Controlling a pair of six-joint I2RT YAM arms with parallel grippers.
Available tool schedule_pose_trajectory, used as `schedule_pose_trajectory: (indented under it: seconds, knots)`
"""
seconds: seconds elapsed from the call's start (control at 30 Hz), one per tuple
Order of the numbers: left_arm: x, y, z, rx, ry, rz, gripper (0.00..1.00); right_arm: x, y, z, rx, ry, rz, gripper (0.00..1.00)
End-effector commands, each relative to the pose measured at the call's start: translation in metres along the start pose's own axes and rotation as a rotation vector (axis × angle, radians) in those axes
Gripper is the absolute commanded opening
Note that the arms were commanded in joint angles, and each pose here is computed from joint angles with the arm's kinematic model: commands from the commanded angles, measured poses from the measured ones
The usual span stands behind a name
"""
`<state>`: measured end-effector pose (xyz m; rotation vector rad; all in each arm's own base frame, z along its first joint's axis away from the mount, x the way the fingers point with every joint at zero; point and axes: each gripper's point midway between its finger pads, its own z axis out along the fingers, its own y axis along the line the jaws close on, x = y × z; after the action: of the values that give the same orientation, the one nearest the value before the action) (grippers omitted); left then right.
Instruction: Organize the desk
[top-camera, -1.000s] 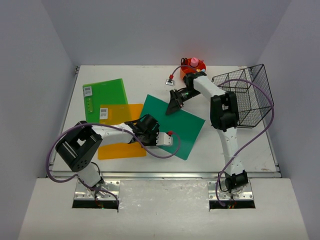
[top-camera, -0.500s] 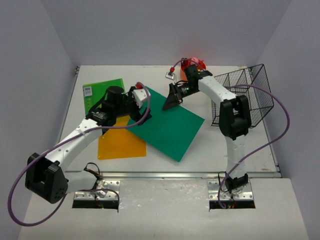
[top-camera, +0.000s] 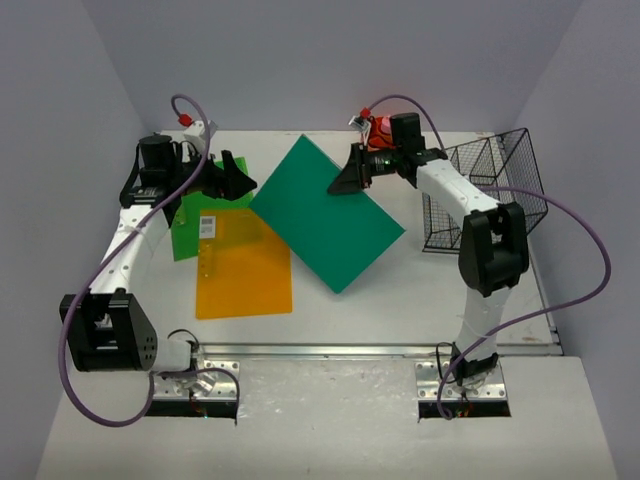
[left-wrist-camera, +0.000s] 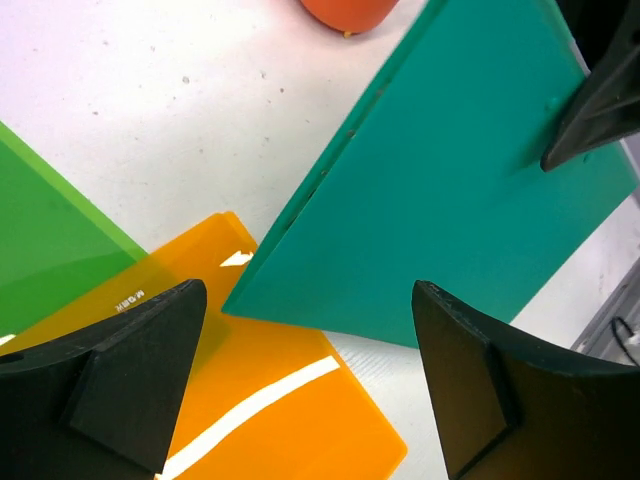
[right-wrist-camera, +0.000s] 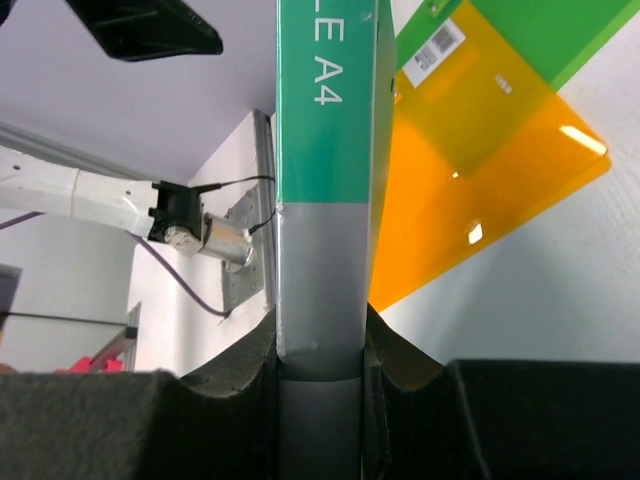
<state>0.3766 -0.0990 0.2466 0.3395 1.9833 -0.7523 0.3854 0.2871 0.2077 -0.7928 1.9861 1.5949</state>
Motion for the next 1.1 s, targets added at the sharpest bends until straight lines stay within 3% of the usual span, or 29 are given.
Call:
schedule_pose_trajectory:
  seconds: [0.0, 0.23, 0.43, 0.77, 1.07]
  knots:
    - [-0.024, -0.004, -0.012, 0.100, -0.063, -0.095, 0.82, -0.045, 0.044, -0.013, -0.022, -0.121, -0.243, 0.00]
    - [0.000, -0.022, -0.018, 0.320, -0.055, -0.305, 0.85, -0.090, 0.057, -0.033, 0.028, -0.301, -0.221, 0.00]
    - [-0.013, -0.029, -0.012, 0.366, -0.155, -0.351, 0.87, -0.122, 0.073, -0.046, 0.012, -0.456, -0.185, 0.00]
    - [-0.041, -0.056, 0.023, 0.427, -0.211, -0.325, 0.89, -0.135, 0.107, -0.038, -0.056, -0.461, -0.185, 0.00]
    - [-0.051, -0.036, 0.038, 0.355, -0.269, -0.403, 0.90, -0.151, 0.134, -0.046, -0.079, -0.487, -0.236, 0.00]
